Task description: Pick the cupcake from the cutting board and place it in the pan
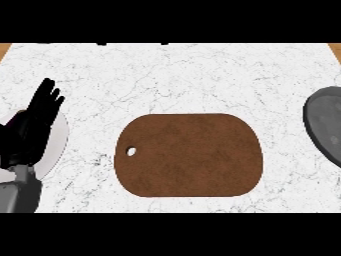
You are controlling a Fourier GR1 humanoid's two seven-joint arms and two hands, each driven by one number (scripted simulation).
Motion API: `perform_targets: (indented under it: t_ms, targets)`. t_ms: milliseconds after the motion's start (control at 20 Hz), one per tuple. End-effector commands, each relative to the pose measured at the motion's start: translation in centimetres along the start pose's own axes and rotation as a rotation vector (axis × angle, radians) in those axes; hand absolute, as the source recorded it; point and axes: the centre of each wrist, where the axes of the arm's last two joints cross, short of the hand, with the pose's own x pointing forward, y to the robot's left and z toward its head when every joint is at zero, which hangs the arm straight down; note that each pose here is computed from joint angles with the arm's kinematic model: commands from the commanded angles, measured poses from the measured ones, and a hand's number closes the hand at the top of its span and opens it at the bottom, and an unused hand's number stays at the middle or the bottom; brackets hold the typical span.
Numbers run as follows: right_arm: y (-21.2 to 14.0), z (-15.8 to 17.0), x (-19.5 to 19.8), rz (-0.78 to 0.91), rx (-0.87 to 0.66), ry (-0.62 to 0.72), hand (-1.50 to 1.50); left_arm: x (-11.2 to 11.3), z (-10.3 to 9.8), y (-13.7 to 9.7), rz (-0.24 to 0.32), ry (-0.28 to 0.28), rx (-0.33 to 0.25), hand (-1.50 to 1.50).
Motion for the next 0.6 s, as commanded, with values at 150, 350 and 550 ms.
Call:
perform_targets:
  t_ms: [150,350,550]
  targets:
    - [-8.3,5.0,-3.0,-0.221,0.062,-0.057,-1.50,-0.9,1.4,-0.7,-0.011,-0.005,0.007,0.00]
    - [-10.9,6.8,-2.9,-0.193,0.087,-0.084,-1.50,1.0,-0.7,0.3,0.012,-0.001,0.011,0.00]
    - [-11.6,9.4,-5.0,-0.170,0.060,-0.072,-1.50,-0.5,2.1,0.1,0.003,-0.004,-0.003,0.00]
